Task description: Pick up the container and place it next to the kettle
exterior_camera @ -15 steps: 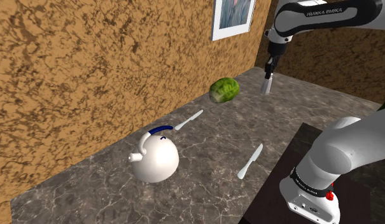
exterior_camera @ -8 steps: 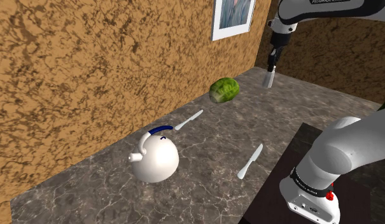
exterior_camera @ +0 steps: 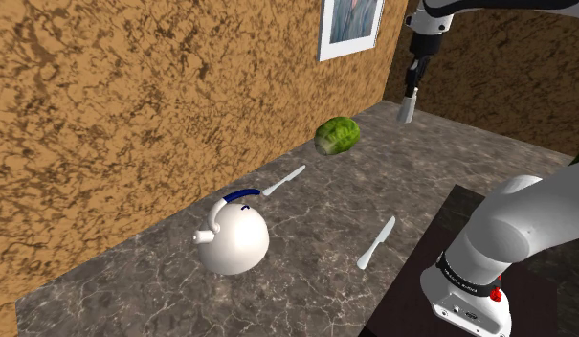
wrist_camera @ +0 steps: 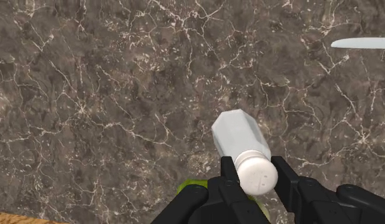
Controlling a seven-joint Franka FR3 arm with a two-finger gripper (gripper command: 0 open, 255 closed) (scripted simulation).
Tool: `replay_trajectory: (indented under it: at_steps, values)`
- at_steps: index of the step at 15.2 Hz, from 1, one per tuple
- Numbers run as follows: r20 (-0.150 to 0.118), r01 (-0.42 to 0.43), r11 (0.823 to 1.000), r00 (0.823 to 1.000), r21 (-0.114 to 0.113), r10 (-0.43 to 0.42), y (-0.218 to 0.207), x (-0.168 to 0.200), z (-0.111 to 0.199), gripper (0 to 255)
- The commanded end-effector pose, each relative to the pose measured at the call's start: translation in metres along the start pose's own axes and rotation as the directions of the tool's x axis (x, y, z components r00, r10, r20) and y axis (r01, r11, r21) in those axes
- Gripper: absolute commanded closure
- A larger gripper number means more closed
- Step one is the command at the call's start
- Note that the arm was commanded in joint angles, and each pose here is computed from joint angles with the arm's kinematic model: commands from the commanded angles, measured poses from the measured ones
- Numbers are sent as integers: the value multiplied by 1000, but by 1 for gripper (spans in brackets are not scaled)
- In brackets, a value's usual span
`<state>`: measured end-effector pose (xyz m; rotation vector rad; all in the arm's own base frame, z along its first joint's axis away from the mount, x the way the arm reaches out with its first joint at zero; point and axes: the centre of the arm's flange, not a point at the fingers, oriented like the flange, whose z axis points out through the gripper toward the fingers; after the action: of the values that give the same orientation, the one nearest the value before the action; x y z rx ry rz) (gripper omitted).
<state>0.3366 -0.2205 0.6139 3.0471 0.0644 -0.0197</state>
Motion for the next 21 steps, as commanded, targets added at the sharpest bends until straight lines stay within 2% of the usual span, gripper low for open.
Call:
replay_trajectory:
  at_steps: [1,21]
  values:
    - [0,0,1000,1000,0,0,-19,0,-5,255]
    - [0,0,1000,1000,0,0,-281,7,-29,255]
